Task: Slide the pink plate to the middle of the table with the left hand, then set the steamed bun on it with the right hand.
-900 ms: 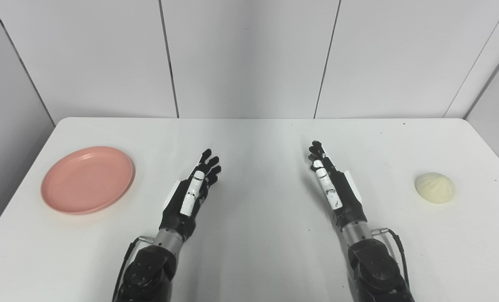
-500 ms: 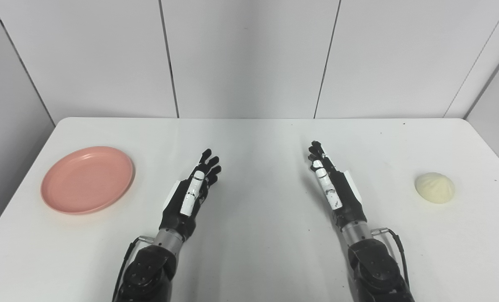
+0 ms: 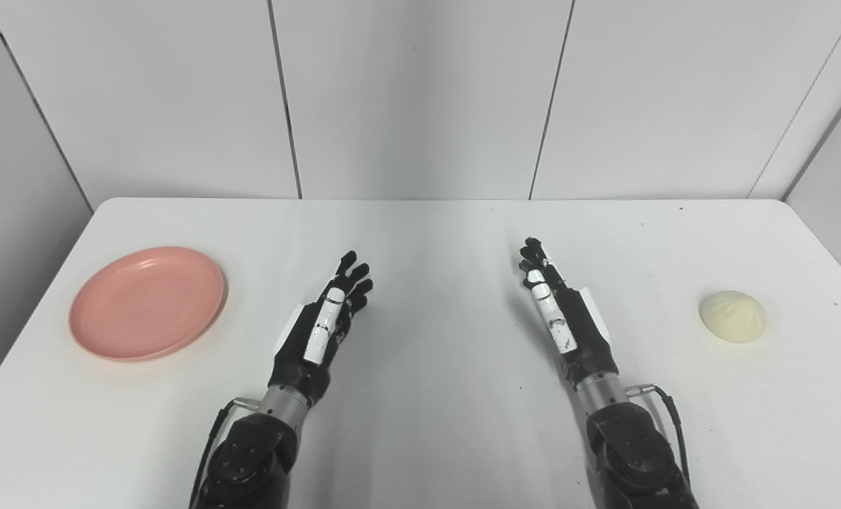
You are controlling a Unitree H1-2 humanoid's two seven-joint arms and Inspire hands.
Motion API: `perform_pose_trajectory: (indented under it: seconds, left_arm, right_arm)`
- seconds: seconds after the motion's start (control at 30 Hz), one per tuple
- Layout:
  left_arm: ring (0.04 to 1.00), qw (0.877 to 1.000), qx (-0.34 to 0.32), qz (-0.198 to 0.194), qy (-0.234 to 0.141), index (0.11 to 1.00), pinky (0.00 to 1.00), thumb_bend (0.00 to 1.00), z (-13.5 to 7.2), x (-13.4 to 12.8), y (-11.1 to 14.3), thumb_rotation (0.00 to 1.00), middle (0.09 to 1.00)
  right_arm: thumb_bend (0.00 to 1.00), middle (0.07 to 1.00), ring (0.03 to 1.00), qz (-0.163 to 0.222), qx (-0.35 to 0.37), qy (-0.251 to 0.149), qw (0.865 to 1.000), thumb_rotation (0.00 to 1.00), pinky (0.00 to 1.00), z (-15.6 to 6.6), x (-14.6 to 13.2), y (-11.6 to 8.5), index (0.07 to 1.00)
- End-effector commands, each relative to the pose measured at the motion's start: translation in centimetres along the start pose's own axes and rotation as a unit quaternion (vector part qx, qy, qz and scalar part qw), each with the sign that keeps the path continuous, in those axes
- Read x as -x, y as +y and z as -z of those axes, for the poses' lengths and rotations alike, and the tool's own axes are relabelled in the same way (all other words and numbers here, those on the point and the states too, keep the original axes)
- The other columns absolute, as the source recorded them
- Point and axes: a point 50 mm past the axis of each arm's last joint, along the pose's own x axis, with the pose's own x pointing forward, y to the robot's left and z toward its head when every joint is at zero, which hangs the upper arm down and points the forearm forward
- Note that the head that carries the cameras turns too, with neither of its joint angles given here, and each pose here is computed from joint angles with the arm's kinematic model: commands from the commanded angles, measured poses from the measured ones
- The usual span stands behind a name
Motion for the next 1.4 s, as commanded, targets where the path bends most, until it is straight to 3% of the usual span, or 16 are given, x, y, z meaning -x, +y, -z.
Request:
perform_pose_trajectory:
  seconds: [0.0, 0.37, 0.63, 0.97, 1.37]
  left_arm:
    - [0.954, 0.996, 0.009, -0.008, 0.088, 0.981, 0.97, 0.54, 4.1, 2.1, 0.3, 1.0, 0.973]
    - [0.953, 0.996, 0.008, -0.008, 0.089, 0.978, 0.98, 0.55, 4.1, 2.0, 0.1, 1.0, 0.97]
    - [0.944, 0.996, 0.005, -0.008, 0.088, 0.97, 0.97, 0.53, 4.1, 1.1, -1.4, 1.0, 0.96]
    - [0.945, 0.996, -0.002, -0.011, 0.085, 0.968, 0.97, 0.53, 4.2, -0.3, -3.4, 1.0, 0.96]
    - [0.943, 0.997, 0.0, -0.017, 0.081, 0.967, 0.96, 0.52, 4.1, -0.7, -4.2, 1.0, 0.957]
  right_arm:
    - [0.2, 0.95, 0.939, 0.002, -0.013, 0.036, 0.999, 1.0, 0.94, 2.3, 2.2, 0.9, 0.959]
    - [0.21, 0.953, 0.943, 0.002, -0.016, 0.039, 0.999, 1.0, 0.94, 2.3, 2.2, 0.7, 0.96]
    - [0.21, 0.963, 0.949, 0.001, -0.024, 0.036, 0.999, 1.0, 0.96, 2.2, 2.1, -0.7, 0.967]
    - [0.13, 0.967, 0.956, 0.002, -0.029, 0.027, 0.999, 1.0, 0.99, 1.8, 2.0, -2.5, 0.978]
    - [0.09, 0.974, 0.963, 0.006, -0.03, 0.032, 0.999, 1.0, 1.0, 1.2, 2.0, -2.8, 0.986]
